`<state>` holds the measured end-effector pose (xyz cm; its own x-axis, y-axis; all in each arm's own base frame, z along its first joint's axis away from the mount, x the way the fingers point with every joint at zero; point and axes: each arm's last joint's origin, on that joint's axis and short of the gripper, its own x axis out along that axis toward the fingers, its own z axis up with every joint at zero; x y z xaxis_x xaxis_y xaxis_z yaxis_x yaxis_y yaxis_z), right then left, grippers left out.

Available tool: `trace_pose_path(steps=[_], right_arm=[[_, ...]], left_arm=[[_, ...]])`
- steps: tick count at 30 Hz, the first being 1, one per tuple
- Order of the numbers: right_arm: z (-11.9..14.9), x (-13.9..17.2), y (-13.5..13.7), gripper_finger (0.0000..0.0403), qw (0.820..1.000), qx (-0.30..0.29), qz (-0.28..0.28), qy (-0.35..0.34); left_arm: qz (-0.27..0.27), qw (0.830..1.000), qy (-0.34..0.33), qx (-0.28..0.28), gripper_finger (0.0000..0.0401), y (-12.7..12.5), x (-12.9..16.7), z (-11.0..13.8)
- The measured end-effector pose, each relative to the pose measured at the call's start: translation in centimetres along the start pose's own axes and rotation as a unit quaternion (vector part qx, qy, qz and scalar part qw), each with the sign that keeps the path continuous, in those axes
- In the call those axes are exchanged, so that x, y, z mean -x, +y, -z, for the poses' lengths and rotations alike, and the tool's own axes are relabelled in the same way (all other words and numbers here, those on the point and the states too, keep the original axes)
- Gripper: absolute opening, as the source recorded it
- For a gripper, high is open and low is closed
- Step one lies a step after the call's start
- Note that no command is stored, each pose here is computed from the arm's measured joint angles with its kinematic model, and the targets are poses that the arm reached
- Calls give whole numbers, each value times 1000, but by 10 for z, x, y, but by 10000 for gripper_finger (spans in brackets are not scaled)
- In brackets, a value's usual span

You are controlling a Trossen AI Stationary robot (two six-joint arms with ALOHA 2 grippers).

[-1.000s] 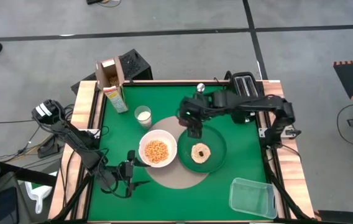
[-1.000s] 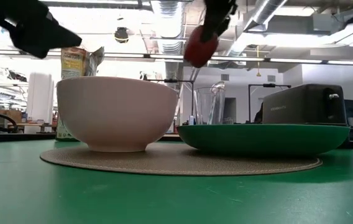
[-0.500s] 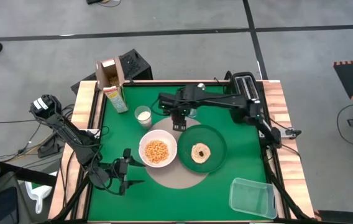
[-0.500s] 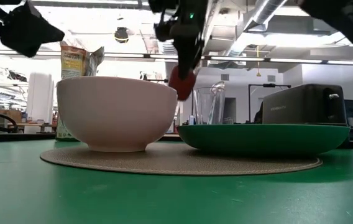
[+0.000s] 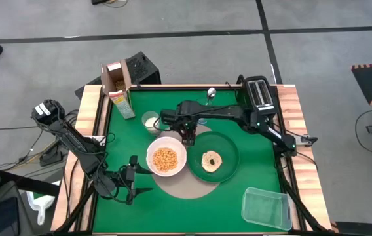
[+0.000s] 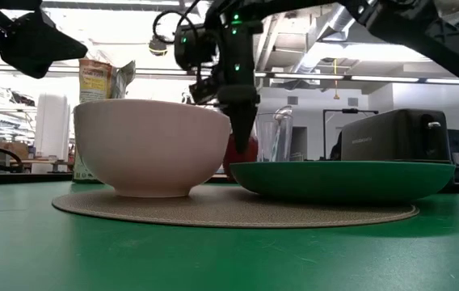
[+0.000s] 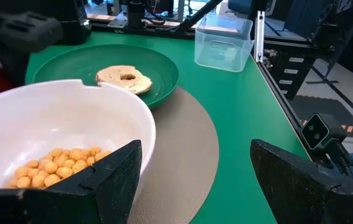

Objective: Arrange a breakfast setting
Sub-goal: Put the apple to the top left of the green plate on the grey mat

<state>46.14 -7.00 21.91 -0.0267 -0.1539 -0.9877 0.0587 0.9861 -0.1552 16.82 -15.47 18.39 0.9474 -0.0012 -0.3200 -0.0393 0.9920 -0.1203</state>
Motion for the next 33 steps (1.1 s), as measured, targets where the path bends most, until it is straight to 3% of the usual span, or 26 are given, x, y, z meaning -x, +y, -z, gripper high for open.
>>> trace_pose_path(steps=[33], right_arm=[[-8,-6,-7,321,999,-4,-23,-31]], left_arm=[[-1,1000,2,-3,286,0,0,1]])
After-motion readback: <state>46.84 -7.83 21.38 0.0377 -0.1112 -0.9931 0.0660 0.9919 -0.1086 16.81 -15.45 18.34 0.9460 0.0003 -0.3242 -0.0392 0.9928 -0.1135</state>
